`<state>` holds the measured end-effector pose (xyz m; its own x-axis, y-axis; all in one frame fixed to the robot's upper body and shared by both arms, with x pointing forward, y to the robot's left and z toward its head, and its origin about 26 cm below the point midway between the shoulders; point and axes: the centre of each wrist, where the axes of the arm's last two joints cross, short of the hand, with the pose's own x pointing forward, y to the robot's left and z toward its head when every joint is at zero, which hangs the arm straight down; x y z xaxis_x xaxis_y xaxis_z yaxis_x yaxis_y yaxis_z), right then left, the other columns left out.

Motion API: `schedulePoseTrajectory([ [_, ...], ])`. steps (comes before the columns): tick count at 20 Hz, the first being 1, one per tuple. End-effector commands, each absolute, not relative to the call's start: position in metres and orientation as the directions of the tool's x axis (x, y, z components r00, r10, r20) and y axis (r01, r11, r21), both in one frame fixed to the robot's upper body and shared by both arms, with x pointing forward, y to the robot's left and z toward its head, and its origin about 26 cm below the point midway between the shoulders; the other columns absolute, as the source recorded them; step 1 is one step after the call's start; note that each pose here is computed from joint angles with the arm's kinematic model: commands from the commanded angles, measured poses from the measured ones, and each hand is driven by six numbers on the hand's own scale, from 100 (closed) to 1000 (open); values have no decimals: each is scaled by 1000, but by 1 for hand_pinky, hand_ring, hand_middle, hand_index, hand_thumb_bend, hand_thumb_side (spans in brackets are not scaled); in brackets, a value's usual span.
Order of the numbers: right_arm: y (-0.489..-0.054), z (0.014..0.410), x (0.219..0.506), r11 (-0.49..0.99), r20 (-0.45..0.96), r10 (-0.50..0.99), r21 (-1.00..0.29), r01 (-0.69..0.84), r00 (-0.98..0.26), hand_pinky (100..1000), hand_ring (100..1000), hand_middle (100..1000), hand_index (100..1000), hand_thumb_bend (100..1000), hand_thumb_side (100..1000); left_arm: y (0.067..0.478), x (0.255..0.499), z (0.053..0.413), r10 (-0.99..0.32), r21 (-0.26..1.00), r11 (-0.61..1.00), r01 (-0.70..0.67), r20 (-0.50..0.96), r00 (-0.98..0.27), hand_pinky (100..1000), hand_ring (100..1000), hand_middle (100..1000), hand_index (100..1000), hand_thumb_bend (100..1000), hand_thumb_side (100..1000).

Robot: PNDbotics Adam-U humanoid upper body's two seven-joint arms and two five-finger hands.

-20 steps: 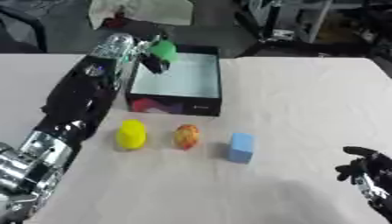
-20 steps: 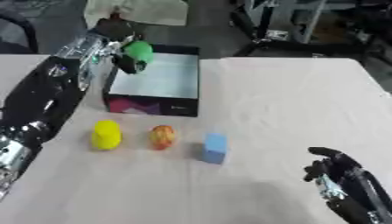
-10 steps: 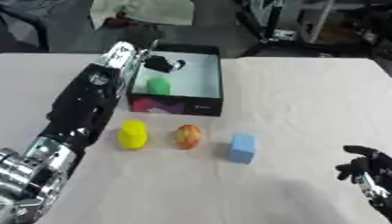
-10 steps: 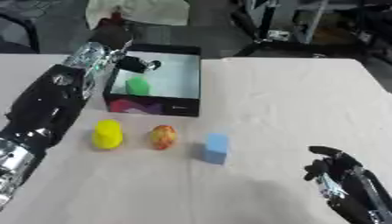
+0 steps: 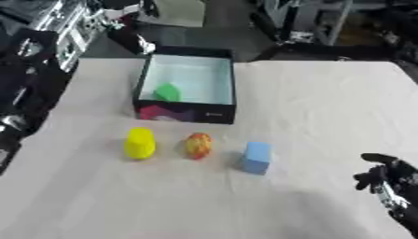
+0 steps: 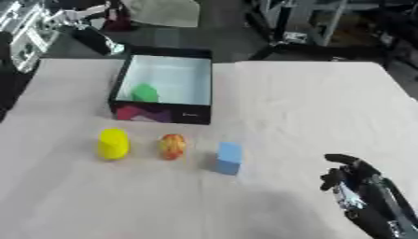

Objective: Pick up objects on the table and place them in the box.

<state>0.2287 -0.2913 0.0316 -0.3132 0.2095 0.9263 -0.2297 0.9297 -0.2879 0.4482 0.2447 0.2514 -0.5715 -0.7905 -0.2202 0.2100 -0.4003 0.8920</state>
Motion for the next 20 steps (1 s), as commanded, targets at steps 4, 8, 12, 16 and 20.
schedulePoseTrajectory([
  [4, -298, 37, 229, 920, 914, 244, -324, -220, -325, 686, 480, 310, 767, 100, 472, 250, 422, 227, -729, 738, -524, 425, -131, -672, 767, 717, 769, 866, 398, 531],
  [8, -298, 38, 230, 920, 913, 244, -324, -220, -327, 686, 480, 309, 767, 100, 472, 255, 421, 201, -738, 693, -539, 479, -116, -664, 777, 739, 793, 883, 428, 528],
  [12, -297, 38, 230, 920, 913, 242, -324, -220, -329, 686, 480, 309, 767, 100, 472, 258, 424, 182, -749, 665, -545, 510, -112, -653, 777, 742, 798, 886, 436, 518],
  [16, -297, 39, 230, 921, 912, 240, -323, -220, -332, 686, 479, 309, 767, 100, 471, 259, 426, 168, -765, 647, -546, 533, -124, -632, 775, 741, 800, 887, 434, 509],
  [20, -297, 39, 231, 921, 912, 238, -322, -222, -333, 687, 479, 309, 767, 100, 470, 260, 426, 153, -774, 635, -531, 561, -95, -626, 733, 680, 747, 841, 354, 422],
])
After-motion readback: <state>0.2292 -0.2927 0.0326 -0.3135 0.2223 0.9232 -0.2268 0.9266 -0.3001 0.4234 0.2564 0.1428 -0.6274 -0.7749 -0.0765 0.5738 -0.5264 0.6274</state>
